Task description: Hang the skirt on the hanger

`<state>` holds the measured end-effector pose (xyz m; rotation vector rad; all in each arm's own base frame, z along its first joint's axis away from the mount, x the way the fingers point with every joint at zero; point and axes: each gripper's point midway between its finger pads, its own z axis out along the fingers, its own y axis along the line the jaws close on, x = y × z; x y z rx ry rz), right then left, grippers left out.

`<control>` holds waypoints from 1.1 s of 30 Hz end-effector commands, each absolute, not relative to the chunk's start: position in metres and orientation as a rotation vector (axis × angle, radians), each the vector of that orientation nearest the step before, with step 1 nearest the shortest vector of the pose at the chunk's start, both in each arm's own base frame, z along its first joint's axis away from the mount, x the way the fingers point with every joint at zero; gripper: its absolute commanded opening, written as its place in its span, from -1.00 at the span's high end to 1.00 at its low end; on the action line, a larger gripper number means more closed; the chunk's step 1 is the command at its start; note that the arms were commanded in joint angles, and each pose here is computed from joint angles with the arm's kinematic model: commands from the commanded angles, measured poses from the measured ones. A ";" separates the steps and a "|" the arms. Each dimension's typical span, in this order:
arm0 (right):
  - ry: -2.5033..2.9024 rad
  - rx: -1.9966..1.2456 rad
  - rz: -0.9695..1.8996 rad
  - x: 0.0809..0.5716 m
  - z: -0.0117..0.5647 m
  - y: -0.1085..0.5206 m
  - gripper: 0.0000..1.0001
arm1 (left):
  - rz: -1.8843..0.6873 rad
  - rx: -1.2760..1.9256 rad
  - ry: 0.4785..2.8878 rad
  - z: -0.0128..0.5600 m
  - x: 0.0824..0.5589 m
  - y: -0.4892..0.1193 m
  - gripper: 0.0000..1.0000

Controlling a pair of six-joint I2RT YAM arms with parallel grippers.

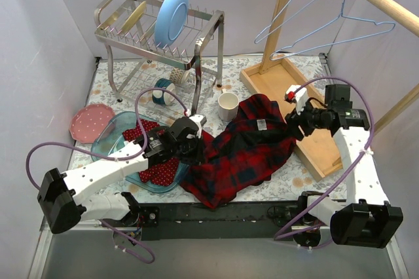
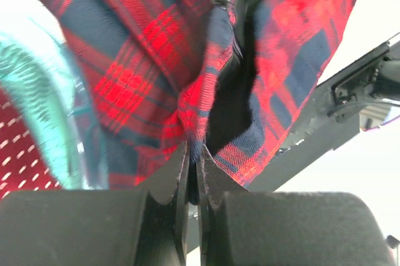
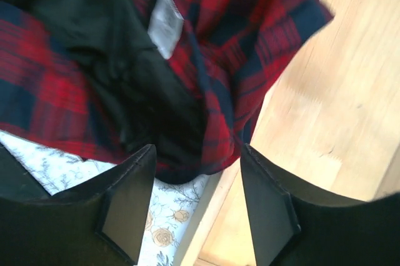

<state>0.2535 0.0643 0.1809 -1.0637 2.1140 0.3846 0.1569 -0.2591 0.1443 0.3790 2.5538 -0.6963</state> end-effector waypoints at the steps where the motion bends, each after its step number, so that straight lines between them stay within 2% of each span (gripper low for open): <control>1: 1.931 -1.150 0.483 0.239 0.246 0.087 -0.32 | -0.839 0.455 2.489 0.159 0.163 -0.285 1.00; 8: 1.877 -0.963 0.379 0.267 0.320 0.082 -0.38 | -0.841 0.506 2.461 0.153 0.170 -0.287 1.00; 12: 1.800 -0.755 0.393 0.289 0.376 0.085 -0.38 | -0.856 0.509 2.435 0.156 0.173 -0.286 1.00; 15: 1.707 -0.562 0.405 0.303 0.421 0.083 -0.52 | -0.870 0.516 2.423 0.157 0.173 -0.286 1.00; 18: 1.629 -0.407 0.412 0.311 0.455 0.078 -0.52 | -0.879 0.521 2.414 0.157 0.172 -0.285 1.00; 20: 1.653 -0.245 0.414 0.322 0.460 0.067 -0.46 | -0.887 0.522 2.405 0.159 0.172 -0.285 1.00; 24: 1.659 0.019 0.298 0.349 0.466 0.032 -0.48 | -0.892 0.526 2.405 0.158 0.171 -0.285 1.00; 33: 1.575 0.147 0.383 0.382 0.480 0.036 -0.47 | -0.889 0.518 2.421 0.155 0.171 -0.284 1.00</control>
